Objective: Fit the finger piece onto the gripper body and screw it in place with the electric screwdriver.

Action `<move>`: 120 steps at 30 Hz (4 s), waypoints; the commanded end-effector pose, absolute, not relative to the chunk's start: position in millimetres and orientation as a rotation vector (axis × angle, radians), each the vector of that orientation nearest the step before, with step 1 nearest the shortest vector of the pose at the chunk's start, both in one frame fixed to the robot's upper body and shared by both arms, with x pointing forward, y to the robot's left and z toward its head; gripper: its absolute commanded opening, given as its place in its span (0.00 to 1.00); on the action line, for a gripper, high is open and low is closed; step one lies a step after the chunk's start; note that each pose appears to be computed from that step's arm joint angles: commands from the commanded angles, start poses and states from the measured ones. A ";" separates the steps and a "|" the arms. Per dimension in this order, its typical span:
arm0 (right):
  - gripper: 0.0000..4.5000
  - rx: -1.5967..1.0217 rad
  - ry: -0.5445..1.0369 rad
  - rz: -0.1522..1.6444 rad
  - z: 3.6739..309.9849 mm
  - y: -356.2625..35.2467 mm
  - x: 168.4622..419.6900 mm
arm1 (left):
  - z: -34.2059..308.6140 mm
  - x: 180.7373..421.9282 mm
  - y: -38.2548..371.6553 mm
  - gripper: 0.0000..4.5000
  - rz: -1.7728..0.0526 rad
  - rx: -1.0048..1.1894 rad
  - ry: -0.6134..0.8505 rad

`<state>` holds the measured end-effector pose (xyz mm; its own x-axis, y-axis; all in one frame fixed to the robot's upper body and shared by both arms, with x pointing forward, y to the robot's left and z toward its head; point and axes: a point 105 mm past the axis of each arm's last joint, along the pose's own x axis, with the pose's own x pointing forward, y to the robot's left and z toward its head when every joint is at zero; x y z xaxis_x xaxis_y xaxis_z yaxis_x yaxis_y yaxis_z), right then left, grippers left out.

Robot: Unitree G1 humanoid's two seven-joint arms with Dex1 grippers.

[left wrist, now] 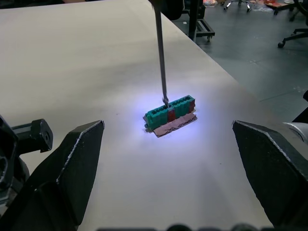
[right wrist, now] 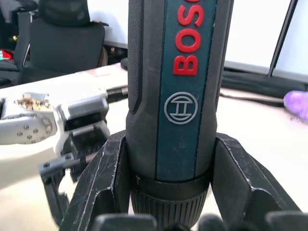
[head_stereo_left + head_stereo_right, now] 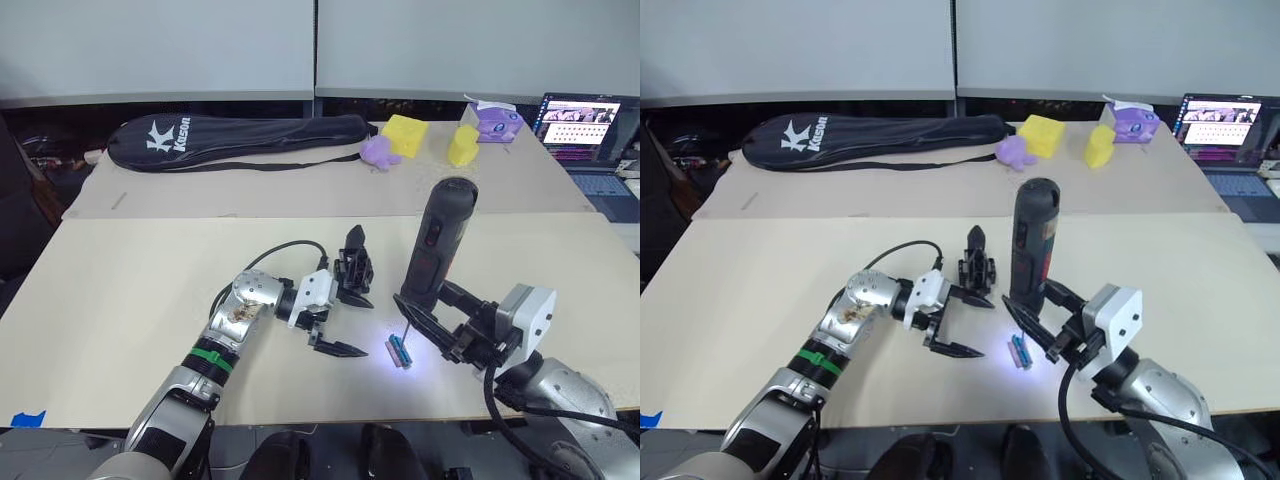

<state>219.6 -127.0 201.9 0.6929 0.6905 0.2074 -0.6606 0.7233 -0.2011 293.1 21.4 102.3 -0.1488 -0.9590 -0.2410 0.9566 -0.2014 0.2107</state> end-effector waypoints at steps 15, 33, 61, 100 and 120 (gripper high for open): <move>0.43 -0.140 -0.384 0.812 241.6 -125.0 211.7 | 102.4 330.1 59.3 1.00 -1.279 0.210 0.075; 0.43 -0.155 -0.378 0.795 243.0 -126.7 215.9 | 89.8 360.9 18.3 0.53 -1.263 0.276 0.025; 0.43 -0.116 -0.360 0.842 248.0 -125.8 219.3 | 88.6 356.9 49.1 1.00 -1.333 0.242 0.048; 0.43 -0.067 -0.390 1.196 301.9 -72.3 239.2 | 79.2 347.1 16.6 0.51 -1.170 0.235 -0.004; 0.43 -0.116 -0.416 1.205 301.6 -55.1 255.7 | 83.5 354.3 17.8 1.00 -1.158 0.245 -0.002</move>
<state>267.9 -54.0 278.8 0.3364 0.9234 0.1847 -0.8971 0.3739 -0.2355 352.0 20.0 81.7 0.3978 -0.9086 -0.1270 0.9088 0.3713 0.1900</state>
